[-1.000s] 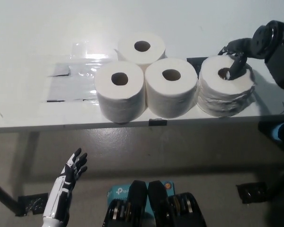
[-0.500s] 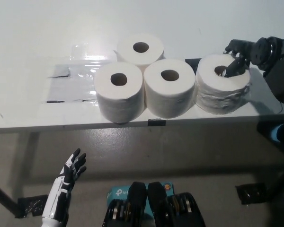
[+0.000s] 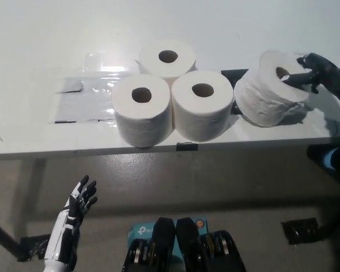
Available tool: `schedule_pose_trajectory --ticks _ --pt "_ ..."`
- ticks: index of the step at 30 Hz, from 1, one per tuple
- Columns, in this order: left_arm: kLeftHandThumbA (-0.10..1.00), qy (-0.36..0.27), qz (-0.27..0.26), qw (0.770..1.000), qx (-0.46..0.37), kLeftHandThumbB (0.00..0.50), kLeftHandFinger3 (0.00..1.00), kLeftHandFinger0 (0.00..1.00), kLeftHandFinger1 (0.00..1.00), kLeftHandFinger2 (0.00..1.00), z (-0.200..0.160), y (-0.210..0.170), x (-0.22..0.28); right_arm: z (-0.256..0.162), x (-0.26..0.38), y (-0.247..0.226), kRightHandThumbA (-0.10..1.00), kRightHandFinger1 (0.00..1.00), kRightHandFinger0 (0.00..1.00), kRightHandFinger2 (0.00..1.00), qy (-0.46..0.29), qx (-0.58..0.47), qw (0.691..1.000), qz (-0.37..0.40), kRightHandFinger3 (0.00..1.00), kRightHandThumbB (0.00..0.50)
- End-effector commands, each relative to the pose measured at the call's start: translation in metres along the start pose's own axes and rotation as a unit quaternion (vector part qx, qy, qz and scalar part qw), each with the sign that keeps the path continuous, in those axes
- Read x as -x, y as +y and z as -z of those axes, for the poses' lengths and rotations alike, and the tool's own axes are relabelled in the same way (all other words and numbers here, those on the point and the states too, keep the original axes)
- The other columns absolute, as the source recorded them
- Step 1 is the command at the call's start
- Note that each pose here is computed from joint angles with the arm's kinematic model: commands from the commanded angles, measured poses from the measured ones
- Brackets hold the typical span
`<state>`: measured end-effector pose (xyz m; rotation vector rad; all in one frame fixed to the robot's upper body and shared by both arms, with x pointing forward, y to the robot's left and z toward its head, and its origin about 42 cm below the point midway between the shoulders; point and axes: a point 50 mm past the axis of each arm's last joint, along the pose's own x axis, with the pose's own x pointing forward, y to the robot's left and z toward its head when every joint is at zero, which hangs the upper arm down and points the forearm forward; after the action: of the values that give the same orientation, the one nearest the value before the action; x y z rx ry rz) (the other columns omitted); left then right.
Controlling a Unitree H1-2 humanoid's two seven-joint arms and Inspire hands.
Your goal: A few rolls of toilet paper are kept infront of the robot and the robot uses its right hand to lift one of the rolls and and places it on top of the other rolls to stack it.
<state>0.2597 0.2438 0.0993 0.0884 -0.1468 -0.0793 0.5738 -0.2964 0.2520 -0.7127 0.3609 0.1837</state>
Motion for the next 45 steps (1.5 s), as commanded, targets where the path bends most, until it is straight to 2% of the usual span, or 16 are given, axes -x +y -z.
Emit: schedule_pose_trajectory --ticks 1,2,3,4,5,9,12,13,16,17,20,25,32,34,37,45 --pt "1.00 -0.038 -0.006 0.999 0.003 0.105 1.00 1.00 1.00 1.00 -0.013 0.004 -0.005 0.049 -0.001 0.035 0.65 0.06 0.00 0.50 0.022 -0.166 0.985 -0.028 0.55 0.000" --pt "1.00 -0.039 -0.007 0.999 0.003 0.106 1.00 1.00 1.00 1.00 -0.013 0.005 -0.005 0.053 0.000 0.037 0.66 0.03 0.00 0.48 0.021 -0.185 0.982 -0.029 0.58 0.000" --pt "1.00 -0.038 -0.008 0.999 0.005 0.119 1.00 1.00 1.00 1.00 -0.012 0.006 -0.006 0.061 0.001 0.042 0.64 0.00 0.00 0.34 0.017 -0.242 0.969 -0.037 0.51 0.000" --pt "1.00 -0.037 -0.009 0.999 0.005 0.121 1.00 1.00 1.00 1.00 -0.012 0.006 -0.006 0.065 0.001 0.045 0.62 0.00 0.00 0.26 0.015 -0.269 0.962 -0.035 0.46 0.003" --pt "1.00 -0.037 -0.011 0.999 0.005 0.123 1.00 1.00 1.00 1.00 -0.011 0.006 -0.006 0.071 0.001 0.051 0.62 0.00 0.00 0.22 0.016 -0.298 0.954 -0.030 0.42 0.018" --pt "1.00 -0.034 -0.015 0.999 0.011 0.144 1.00 1.00 1.00 1.00 -0.009 0.007 -0.004 0.082 0.002 0.065 0.67 0.00 0.00 0.16 0.016 -0.392 0.919 -0.037 0.34 0.014" --pt "1.00 -0.032 -0.019 0.999 0.013 0.159 1.00 1.00 1.00 1.00 -0.008 0.007 -0.002 0.087 0.003 0.074 0.66 0.00 0.00 0.01 0.003 -0.484 0.874 -0.047 0.16 0.027" --pt "1.00 -0.031 -0.021 0.999 0.014 0.158 1.00 1.00 1.00 1.00 -0.007 0.007 -0.001 0.087 0.003 0.077 0.65 0.00 0.00 0.00 -0.008 -0.525 0.850 -0.054 0.13 0.017" --pt "1.00 -0.031 -0.025 0.999 0.015 0.151 1.00 1.00 1.00 1.00 -0.006 0.007 0.000 0.087 0.004 0.084 0.71 0.00 0.00 0.00 -0.026 -0.575 0.814 -0.076 0.09 0.018" --pt "1.00 -0.032 -0.025 0.999 0.015 0.153 1.00 1.00 1.00 1.00 -0.005 0.007 0.001 0.085 0.003 0.087 0.75 0.00 0.00 0.00 -0.027 -0.598 0.797 -0.080 0.06 0.036" --pt "1.00 -0.029 -0.026 0.999 0.015 0.157 1.00 1.00 1.00 1.00 -0.004 0.007 0.003 0.074 0.002 0.094 0.83 0.00 0.00 0.00 -0.049 -0.629 0.769 -0.107 0.00 0.036" --pt "1.00 -0.032 -0.023 0.999 0.018 0.141 1.00 1.00 1.00 1.00 -0.005 0.008 0.002 0.048 -0.001 0.084 0.81 0.00 0.00 0.00 -0.082 -0.641 0.753 -0.121 0.00 0.028" --pt "1.00 -0.031 -0.021 0.999 0.012 0.142 1.00 1.00 1.00 1.00 -0.006 0.007 0.000 -0.006 -0.003 0.051 0.70 0.00 0.00 0.00 -0.129 -0.618 0.759 -0.158 0.00 0.068" --pt "1.00 -0.027 -0.020 0.999 0.010 0.154 1.00 1.00 1.00 1.00 -0.007 0.007 -0.001 -0.022 -0.001 0.042 0.70 0.00 0.00 0.00 -0.149 -0.596 0.769 -0.177 0.00 0.045" --pt "1.00 -0.029 -0.017 0.999 0.008 0.144 1.00 1.00 1.00 1.00 -0.007 0.007 -0.001 -0.039 0.001 0.031 0.68 0.00 0.00 0.00 -0.162 -0.583 0.773 -0.193 0.00 0.057" --pt "1.00 -0.026 -0.016 1.000 0.002 0.136 1.00 1.00 1.00 1.00 -0.008 0.008 -0.001 -0.067 0.010 0.000 0.75 0.00 0.00 0.00 -0.190 -0.525 0.804 -0.204 0.00 0.040"
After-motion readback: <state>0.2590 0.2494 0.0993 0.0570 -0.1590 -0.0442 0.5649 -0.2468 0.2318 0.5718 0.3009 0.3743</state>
